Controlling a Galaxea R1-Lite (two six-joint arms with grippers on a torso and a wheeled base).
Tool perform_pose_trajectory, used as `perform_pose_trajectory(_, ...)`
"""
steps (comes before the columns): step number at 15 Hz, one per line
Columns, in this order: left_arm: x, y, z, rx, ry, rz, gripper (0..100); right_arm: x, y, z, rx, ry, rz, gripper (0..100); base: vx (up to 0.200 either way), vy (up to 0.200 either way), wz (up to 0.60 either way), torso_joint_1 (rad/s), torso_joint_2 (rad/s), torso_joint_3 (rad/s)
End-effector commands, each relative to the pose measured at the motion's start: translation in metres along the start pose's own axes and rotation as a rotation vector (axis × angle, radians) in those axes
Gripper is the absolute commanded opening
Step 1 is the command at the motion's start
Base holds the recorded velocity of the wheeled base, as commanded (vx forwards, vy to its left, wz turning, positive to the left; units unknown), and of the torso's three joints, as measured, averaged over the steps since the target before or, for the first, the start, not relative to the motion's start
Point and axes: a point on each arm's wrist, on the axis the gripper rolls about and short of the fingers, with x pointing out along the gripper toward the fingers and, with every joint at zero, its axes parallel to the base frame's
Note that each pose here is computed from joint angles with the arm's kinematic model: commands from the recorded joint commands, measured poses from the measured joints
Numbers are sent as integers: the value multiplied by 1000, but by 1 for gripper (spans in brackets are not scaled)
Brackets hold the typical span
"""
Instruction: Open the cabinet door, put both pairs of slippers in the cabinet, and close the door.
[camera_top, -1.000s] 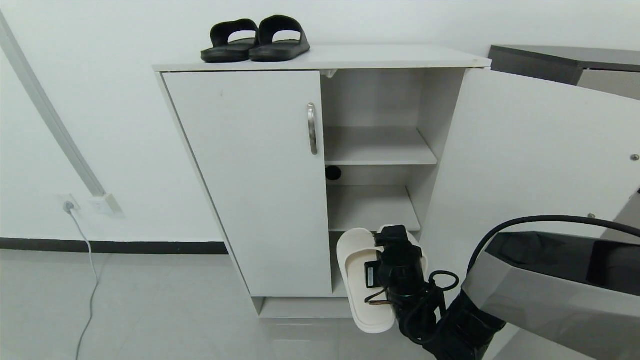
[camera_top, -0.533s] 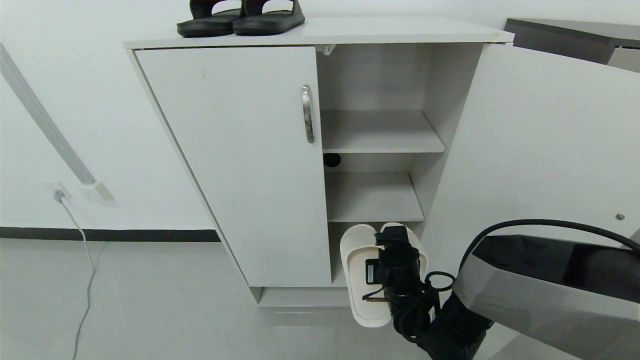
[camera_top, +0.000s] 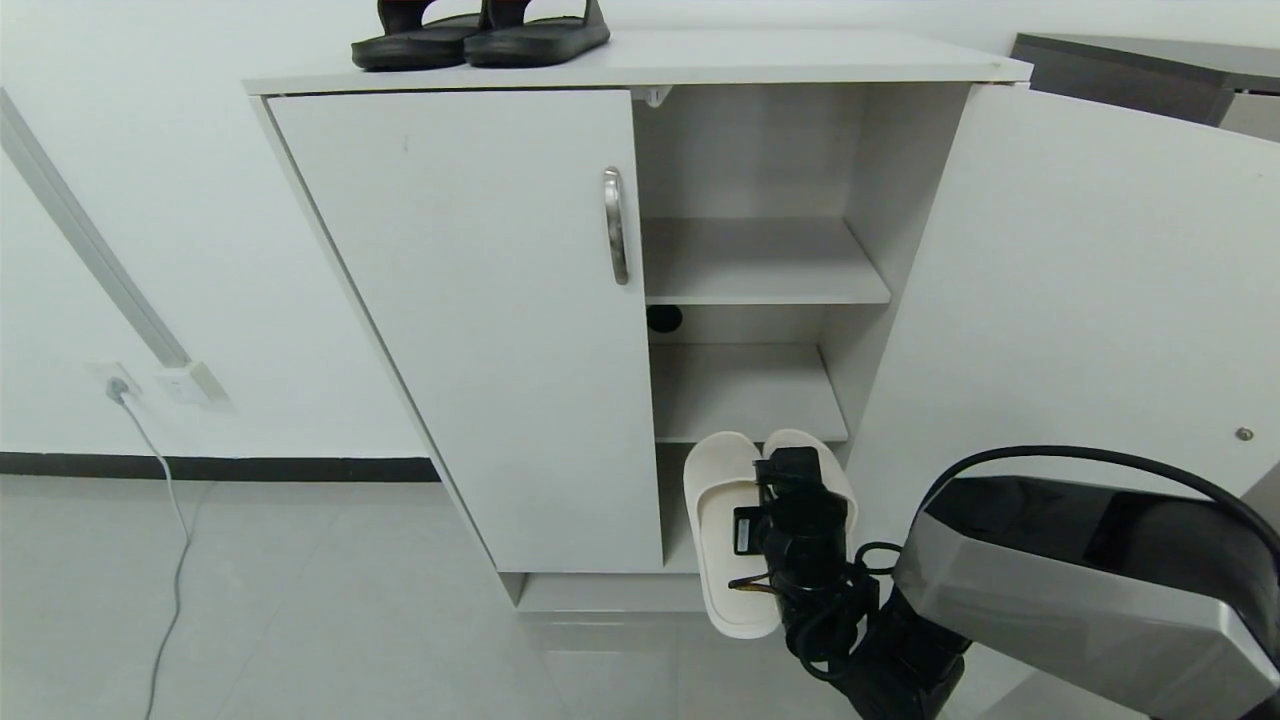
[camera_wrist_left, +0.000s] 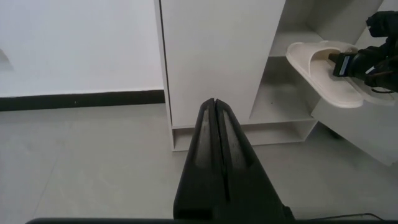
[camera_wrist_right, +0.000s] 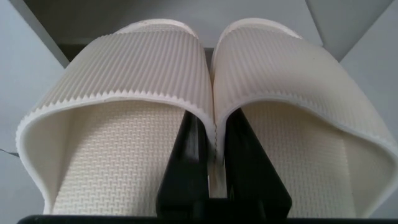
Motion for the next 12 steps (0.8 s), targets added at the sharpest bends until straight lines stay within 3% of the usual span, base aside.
perform_pose_trajectory(1, 0, 0, 0, -1, 2, -1, 0, 0, 0, -1, -2, -1, 0, 0, 200, 0, 0, 7, 2, 2)
perform_pose_trajectory(12, 0, 0, 0, 1, 2, -1, 0, 3, 0, 0, -14, -5, -4, 0, 200, 0, 0, 2, 1, 1)
